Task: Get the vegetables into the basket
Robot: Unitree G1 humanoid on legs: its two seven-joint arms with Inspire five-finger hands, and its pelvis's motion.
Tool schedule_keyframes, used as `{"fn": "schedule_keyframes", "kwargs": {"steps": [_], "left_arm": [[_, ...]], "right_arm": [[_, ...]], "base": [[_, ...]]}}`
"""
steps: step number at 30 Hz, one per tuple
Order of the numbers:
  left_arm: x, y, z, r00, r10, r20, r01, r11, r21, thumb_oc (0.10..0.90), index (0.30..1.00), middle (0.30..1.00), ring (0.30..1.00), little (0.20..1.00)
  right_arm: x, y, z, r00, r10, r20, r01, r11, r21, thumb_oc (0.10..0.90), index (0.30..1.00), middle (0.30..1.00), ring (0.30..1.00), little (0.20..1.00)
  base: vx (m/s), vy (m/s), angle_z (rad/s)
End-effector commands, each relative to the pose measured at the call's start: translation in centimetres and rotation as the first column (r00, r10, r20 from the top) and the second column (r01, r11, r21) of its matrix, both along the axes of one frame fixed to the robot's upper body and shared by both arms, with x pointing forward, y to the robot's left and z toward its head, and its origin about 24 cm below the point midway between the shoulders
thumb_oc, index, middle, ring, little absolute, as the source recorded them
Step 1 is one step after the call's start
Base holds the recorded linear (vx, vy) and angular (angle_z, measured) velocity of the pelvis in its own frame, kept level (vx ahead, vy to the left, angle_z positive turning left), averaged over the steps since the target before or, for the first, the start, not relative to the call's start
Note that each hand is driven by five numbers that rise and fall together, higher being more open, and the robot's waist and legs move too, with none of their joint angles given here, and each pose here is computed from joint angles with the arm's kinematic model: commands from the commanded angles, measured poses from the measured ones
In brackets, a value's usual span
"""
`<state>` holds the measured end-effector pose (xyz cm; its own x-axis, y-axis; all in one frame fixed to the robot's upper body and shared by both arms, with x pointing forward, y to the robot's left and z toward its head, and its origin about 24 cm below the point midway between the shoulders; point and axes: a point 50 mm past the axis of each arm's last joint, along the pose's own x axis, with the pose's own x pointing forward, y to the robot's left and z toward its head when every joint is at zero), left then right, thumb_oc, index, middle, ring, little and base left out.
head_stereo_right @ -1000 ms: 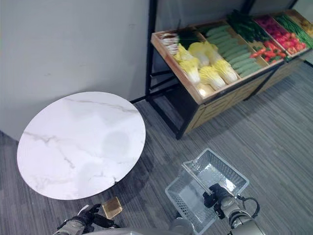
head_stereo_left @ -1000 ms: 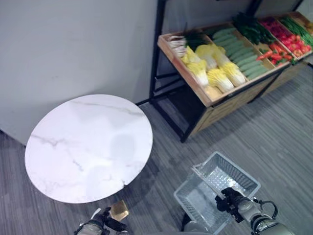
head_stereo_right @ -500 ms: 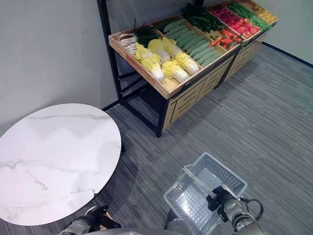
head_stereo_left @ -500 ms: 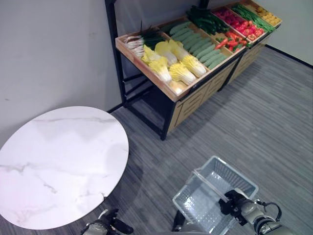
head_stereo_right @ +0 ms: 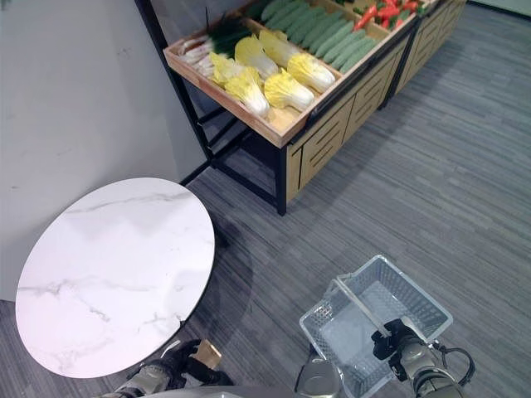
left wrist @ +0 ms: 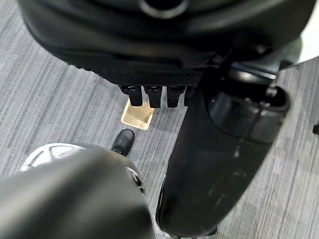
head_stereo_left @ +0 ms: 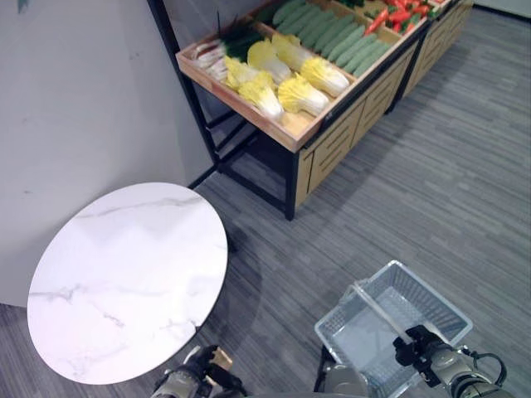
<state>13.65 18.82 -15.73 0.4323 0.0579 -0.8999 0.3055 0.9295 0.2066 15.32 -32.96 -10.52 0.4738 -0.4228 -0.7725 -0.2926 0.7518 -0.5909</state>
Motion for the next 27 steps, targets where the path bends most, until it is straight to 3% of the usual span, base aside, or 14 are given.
{"fn": "schedule_keyframes", "kwargs": {"steps": [1,10,16,27], "left_arm": [[1.5,0.5,0.6,0.999,-0.008,0.052,0.007,1.0,0.023,0.9,1.0,1.0,1.0,1.0],[0.7,1.4,0.5,0.995,0.074,0.066,-0.074,0.997,0.006,0.9,1.0,1.0,1.0,1.0],[1.3,1.0,0.7,0.991,0.09,0.096,-0.09,0.996,-0.009,0.9,1.0,1.0,1.0,1.0],[0.5,2.0,0.6,0.992,0.099,0.077,-0.102,0.994,0.029,0.9,1.0,1.0,1.0,1.0]], "right_arm": [[3.0,-0.5,1.7,0.993,-0.024,0.119,0.024,1.0,-0.002,0.4,0.3,0.3,0.3,0.3],[1.8,1.8,0.0,0.995,-0.017,0.1,0.009,0.997,0.077,0.4,0.3,0.3,0.3,0.3],[2.4,2.5,0.1,0.992,0.021,0.123,-0.031,0.996,0.081,0.4,0.3,0.3,0.3,0.3],[3.7,5.6,-0.6,0.988,0.062,0.143,-0.084,0.984,0.154,0.4,0.3,0.3,0.3,0.3]], "base": [[0.04,-0.125,-0.14],[0.11,-0.218,-0.66],[0.27,0.019,-0.53],[0.17,0.138,-1.08]]}}
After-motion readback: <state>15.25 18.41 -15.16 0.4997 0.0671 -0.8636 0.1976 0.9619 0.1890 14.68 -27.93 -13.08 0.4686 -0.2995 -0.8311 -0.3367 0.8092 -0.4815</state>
